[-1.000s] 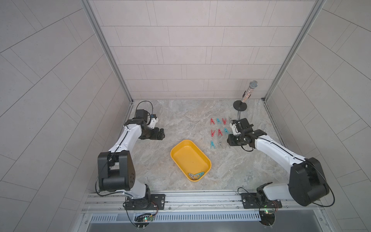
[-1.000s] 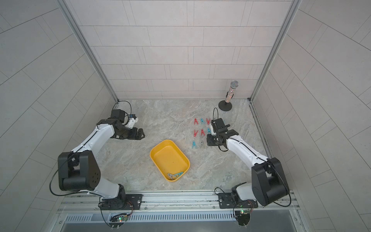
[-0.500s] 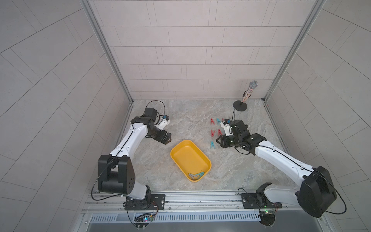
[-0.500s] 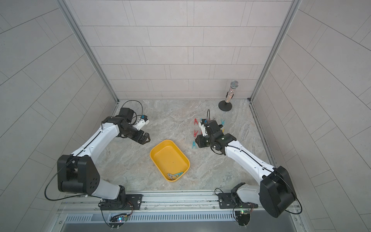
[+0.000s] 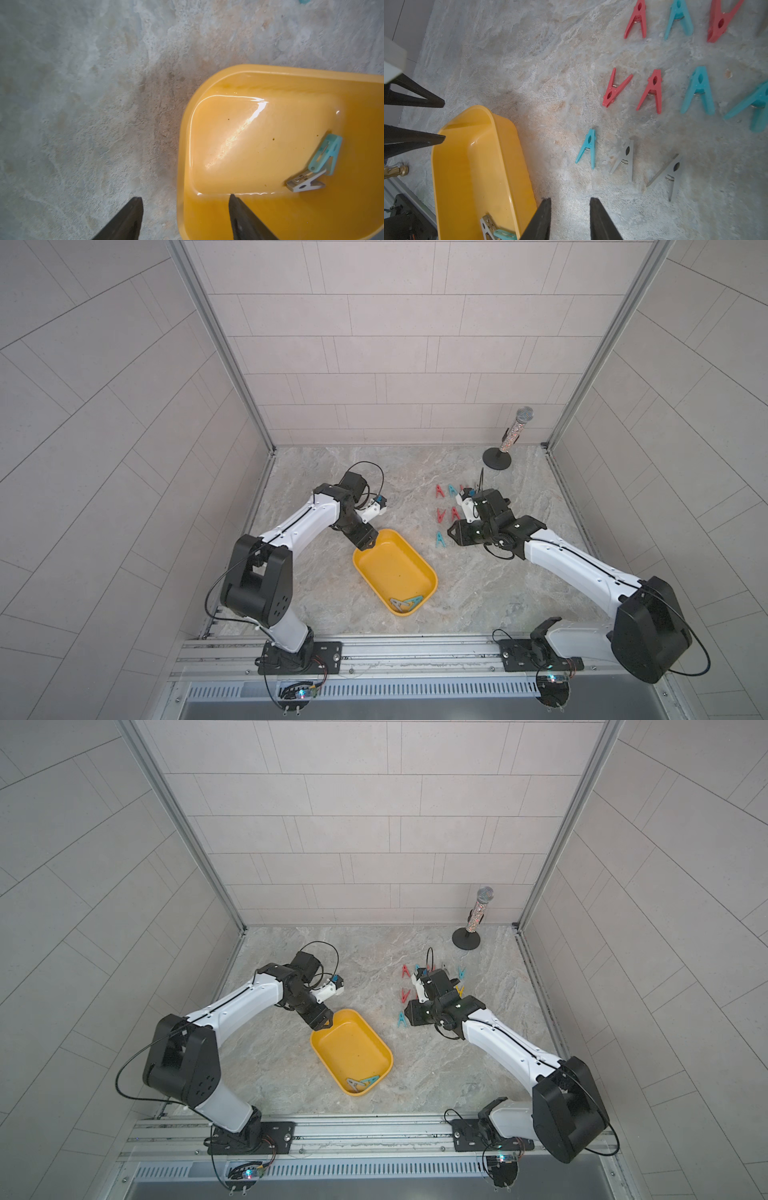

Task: Take the clothespins out of the storage box
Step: Adjust the storage box at the center of the board.

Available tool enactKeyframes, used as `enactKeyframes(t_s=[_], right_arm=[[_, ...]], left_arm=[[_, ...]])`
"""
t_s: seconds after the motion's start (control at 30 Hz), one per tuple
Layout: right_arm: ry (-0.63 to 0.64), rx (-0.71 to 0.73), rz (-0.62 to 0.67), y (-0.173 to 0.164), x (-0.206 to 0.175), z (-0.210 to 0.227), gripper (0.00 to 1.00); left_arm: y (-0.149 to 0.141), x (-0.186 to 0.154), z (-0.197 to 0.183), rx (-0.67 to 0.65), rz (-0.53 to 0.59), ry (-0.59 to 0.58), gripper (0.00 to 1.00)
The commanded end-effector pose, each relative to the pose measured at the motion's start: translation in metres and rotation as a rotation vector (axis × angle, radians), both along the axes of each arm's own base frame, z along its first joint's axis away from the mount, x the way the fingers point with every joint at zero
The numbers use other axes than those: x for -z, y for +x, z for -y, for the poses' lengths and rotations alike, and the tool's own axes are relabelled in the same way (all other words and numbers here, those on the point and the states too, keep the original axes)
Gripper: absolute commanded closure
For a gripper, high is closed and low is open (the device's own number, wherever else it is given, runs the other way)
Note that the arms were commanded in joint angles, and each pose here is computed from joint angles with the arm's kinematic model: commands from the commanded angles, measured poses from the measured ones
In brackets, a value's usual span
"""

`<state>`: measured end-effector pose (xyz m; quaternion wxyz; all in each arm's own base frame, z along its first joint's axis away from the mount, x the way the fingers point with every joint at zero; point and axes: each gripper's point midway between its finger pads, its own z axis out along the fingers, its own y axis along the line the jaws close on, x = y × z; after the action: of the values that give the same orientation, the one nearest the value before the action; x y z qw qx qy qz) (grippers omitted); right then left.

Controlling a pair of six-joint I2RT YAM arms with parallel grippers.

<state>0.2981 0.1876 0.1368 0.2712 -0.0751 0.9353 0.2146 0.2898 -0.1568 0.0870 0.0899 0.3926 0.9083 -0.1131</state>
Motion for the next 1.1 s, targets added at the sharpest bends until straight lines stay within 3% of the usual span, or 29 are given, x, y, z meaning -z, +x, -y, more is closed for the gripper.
enactKeyframes(t_s=[0.0, 0.43, 0.5, 0.6, 0.8, 1.07], right_arm=[[-0.014, 0.006, -0.012, -0.006, 0.004, 0.004, 0.66], [-0.022, -0.002, -0.016, -0.005, 0.006, 0.004, 0.66], [-0.022, -0.003, -0.022, -0.006, 0.008, 0.004, 0.66], [-0.024, -0.004, -0.025, -0.006, 0.01, 0.004, 0.66], [-0.023, -0.005, -0.034, -0.007, 0.013, 0.003, 0.66], [-0.015, -0.005, -0.036, -0.007, 0.013, 0.002, 0.66]], left_arm=[[0.001, 0.01, 0.004, 0.026, 0.005, 0.034, 0.3], [0.012, 0.04, 0.008, 0.01, -0.016, 0.102, 0.49], [0.012, 0.042, 0.008, 0.01, -0.021, 0.102, 0.56], [0.011, 0.044, 0.008, 0.015, -0.027, 0.105, 0.58], [0.011, 0.047, 0.007, 0.01, -0.031, 0.109, 0.72], [0.009, 0.05, 0.005, 0.01, -0.037, 0.115, 0.83]])
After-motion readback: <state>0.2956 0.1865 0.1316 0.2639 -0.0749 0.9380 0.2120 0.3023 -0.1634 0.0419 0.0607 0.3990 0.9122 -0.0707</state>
